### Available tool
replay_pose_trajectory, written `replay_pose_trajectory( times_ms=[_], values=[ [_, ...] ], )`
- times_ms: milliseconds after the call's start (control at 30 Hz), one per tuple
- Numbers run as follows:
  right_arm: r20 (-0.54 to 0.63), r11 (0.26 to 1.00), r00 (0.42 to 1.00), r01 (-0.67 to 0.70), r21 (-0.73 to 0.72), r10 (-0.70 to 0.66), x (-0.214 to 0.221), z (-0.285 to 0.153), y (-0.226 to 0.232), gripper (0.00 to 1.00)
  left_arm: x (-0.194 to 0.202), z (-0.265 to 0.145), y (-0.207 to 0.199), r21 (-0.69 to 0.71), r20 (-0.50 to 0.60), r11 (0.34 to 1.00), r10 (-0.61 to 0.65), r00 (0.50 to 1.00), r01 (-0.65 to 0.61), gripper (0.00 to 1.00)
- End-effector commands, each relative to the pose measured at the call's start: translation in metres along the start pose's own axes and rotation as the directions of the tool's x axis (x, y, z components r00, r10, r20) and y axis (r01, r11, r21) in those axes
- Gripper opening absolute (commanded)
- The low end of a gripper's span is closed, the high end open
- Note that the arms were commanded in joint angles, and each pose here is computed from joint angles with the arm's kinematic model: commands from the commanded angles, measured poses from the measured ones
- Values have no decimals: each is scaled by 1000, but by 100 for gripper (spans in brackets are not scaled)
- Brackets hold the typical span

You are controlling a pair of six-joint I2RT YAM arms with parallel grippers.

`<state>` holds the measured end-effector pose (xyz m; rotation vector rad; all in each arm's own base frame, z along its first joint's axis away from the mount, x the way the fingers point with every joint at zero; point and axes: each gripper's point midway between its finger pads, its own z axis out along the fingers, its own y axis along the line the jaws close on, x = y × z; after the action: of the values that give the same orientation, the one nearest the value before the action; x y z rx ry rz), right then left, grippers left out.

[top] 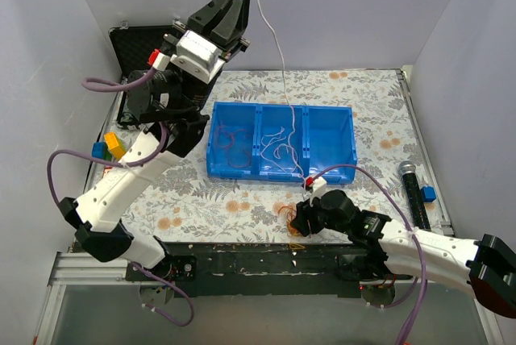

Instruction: Untangle the cables

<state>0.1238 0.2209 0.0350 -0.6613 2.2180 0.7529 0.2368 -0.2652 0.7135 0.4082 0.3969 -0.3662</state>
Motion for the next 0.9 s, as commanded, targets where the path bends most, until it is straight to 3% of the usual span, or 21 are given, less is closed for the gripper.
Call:
replay_pose_trajectory(
  times_ms=[0,267,367,567,867],
  values=[
    [18,1000,1000,4,-23,-3,-12,-1,8,62,-29,9,12,-15,91,999,39,995,-37,0],
    [27,1000,1000,-6,-14,6,-12,-1,6,71,-50,20,23,-105,227,990,116,967,-94,0],
    [24,1000,1000,-1,-10,1,-12,-1,6,71,-47,25,23,-105,215,990,111,970,-90,0],
    [39,1000,999,4,-18,-4,-14,-3,7,60,-24,8,-6,17,170,996,89,981,-93,1],
    [110,1000,994,-11,-28,14,-32,-11,11,50,17,-4,-17,8,79,995,96,992,-97,1]
  ],
)
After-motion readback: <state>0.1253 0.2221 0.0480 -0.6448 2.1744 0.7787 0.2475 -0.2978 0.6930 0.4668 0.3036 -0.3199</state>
